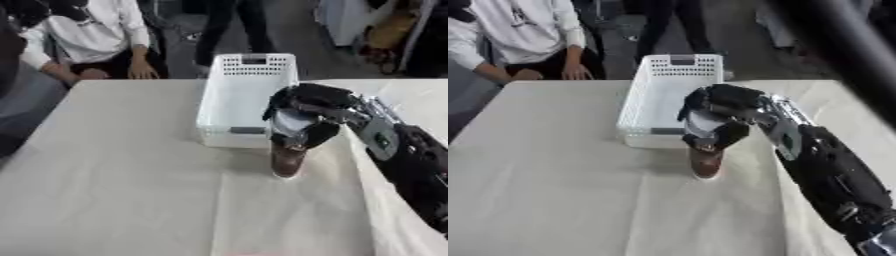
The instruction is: Pick up objects on the table and place them in the box.
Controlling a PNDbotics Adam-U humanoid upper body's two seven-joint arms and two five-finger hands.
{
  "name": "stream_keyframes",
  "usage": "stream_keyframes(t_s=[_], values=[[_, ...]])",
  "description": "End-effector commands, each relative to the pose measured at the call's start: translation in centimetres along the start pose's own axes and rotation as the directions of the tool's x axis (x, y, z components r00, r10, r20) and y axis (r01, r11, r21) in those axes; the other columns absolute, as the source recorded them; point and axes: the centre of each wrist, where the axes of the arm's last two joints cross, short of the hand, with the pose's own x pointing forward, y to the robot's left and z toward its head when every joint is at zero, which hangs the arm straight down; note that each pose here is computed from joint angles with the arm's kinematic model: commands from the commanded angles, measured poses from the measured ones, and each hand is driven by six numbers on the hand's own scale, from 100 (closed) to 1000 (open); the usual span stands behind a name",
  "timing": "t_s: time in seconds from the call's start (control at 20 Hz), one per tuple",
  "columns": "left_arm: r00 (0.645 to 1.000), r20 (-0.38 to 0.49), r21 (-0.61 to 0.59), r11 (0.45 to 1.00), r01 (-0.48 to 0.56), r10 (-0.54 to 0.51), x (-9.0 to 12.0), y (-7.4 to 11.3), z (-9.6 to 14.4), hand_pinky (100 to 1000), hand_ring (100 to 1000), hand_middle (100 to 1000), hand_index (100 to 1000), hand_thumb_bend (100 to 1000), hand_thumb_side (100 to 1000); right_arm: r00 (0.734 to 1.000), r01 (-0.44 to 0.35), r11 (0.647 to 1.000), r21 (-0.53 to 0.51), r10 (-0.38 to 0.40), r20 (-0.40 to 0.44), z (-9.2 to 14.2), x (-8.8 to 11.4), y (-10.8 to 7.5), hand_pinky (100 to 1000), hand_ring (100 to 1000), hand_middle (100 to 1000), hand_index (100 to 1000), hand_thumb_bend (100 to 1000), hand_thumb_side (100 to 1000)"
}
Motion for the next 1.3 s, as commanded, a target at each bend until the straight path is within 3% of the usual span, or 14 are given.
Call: stream_keyframes(t_s=[0.05,0.15,0.45,0.8,1.3], values=[[1.0,0.017,-0.022,1.0,0.021,-0.021,0.5,0.6,-0.5,693,704,813,842,707,951,0.988,-0.086,0.993,0.084,0.074,0.136,0.7,-0.3,-0.7,100,100,100,150,346,100],[1.0,0.016,-0.022,1.0,0.021,-0.02,0.5,0.6,-0.5,693,704,814,842,705,951,0.989,-0.088,0.996,0.035,0.083,0.125,1.0,-0.5,-0.8,100,100,100,135,398,100],[1.0,0.015,-0.022,1.0,0.019,-0.018,0.5,0.6,-0.5,693,704,814,842,704,952,0.986,-0.128,0.991,-0.05,0.132,0.1,1.0,-0.7,-1.4,100,100,100,125,397,100],[1.0,0.009,-0.026,0.999,0.019,-0.019,0.5,0.6,-0.4,693,704,814,842,706,951,0.982,-0.149,0.977,-0.153,0.164,0.09,1.7,-1.2,-4.7,100,100,100,124,390,100],[1.0,0.003,-0.033,0.999,0.017,-0.017,0.5,0.6,-0.3,692,704,814,842,708,948,0.981,-0.119,0.976,-0.185,0.145,0.131,1.8,-1.5,-8.5,100,100,100,133,382,100]])
